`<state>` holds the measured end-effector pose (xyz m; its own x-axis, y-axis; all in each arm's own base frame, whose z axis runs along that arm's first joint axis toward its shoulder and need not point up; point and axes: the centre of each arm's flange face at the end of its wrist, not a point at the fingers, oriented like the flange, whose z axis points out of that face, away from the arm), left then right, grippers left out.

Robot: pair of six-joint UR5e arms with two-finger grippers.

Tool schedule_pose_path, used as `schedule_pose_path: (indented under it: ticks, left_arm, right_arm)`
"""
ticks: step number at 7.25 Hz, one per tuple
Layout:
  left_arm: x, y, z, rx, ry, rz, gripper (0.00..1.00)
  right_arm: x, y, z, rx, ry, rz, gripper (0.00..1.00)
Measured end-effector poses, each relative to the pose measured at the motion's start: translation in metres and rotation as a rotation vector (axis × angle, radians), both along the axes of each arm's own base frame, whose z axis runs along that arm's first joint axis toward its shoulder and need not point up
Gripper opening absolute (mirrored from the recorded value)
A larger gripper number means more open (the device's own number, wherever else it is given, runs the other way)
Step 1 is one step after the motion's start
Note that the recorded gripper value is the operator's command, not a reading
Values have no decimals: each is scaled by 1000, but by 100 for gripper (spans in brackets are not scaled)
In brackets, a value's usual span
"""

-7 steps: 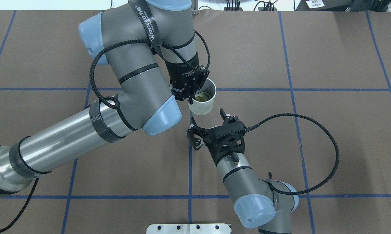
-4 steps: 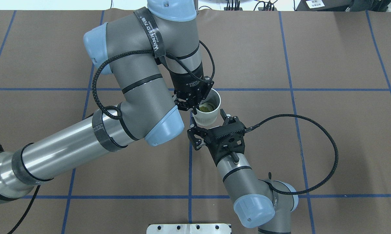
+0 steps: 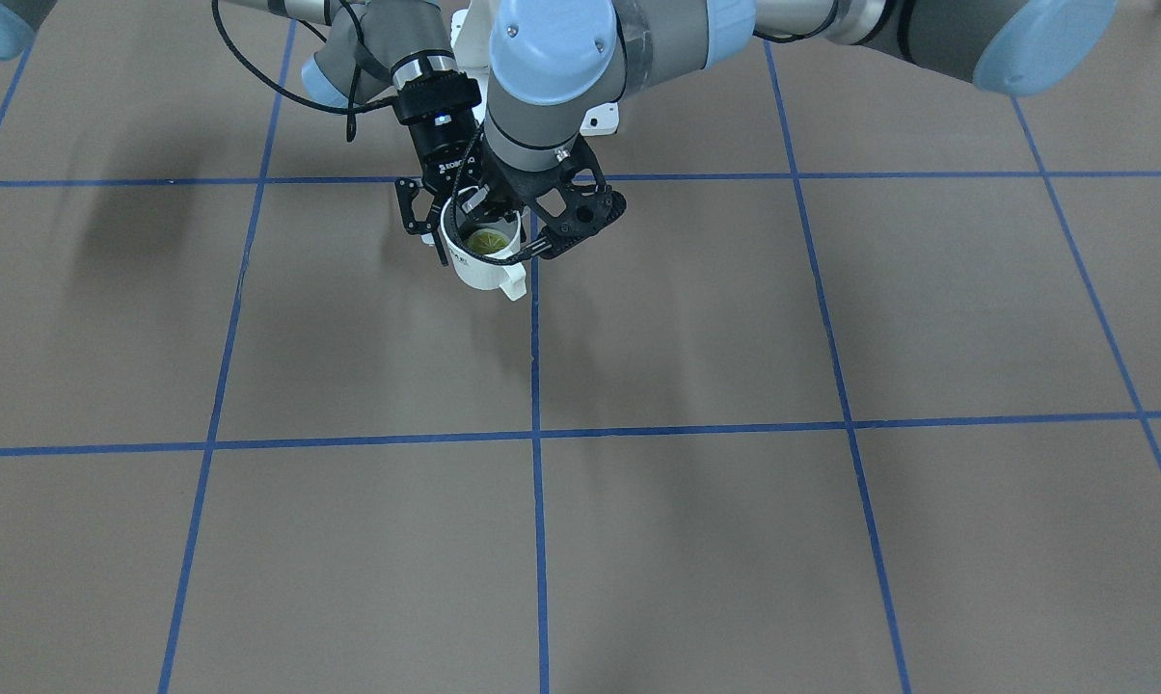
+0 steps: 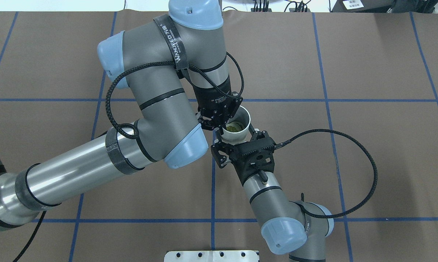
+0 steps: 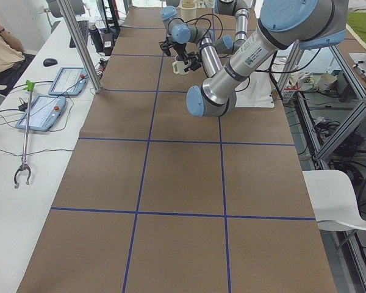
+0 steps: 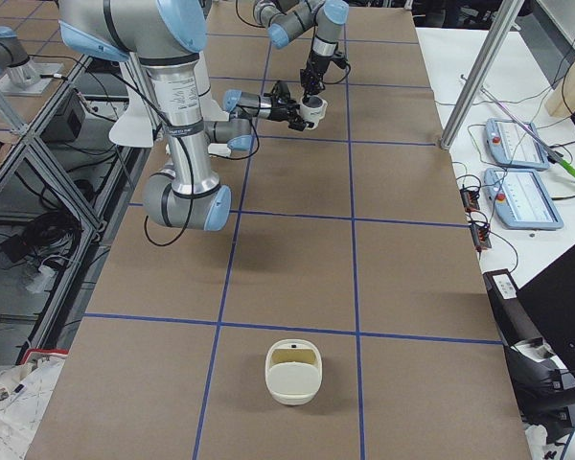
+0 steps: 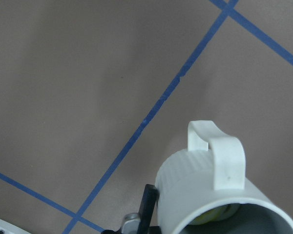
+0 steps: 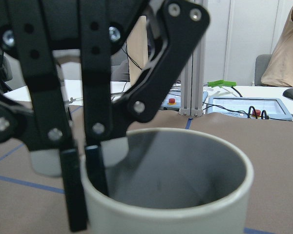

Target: Left arm hands cup to right arm to dump lemon

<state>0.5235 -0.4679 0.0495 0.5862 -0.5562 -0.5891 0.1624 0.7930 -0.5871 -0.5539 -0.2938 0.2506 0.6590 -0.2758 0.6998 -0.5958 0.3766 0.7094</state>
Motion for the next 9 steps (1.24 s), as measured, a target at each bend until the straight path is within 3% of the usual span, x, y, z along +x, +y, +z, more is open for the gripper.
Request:
schedule_pose_path:
  ticks: [4, 5, 6, 7, 8, 9]
  left_arm:
    - [1, 3, -2, -13, 15, 21, 0]
    - [2, 4, -3, -13, 16, 22, 0]
    - [2, 4, -3, -12, 18, 23, 0]
    - [3, 5, -3, -11, 19, 24, 99]
    - [3, 5, -3, -9, 19, 24, 100]
    - [0, 8, -8, 2, 28, 22, 100]
  right_arm:
    - [0, 0, 1, 0, 1, 9, 98]
    - [0, 0, 1, 0, 1, 8, 74]
    - [-1, 1, 1, 0, 3, 6, 44]
    - [-2, 2, 2, 0, 6, 4, 29]
    - [-4, 3, 4, 0, 13, 3, 19]
    - [-7, 3, 11, -2, 28, 2, 19]
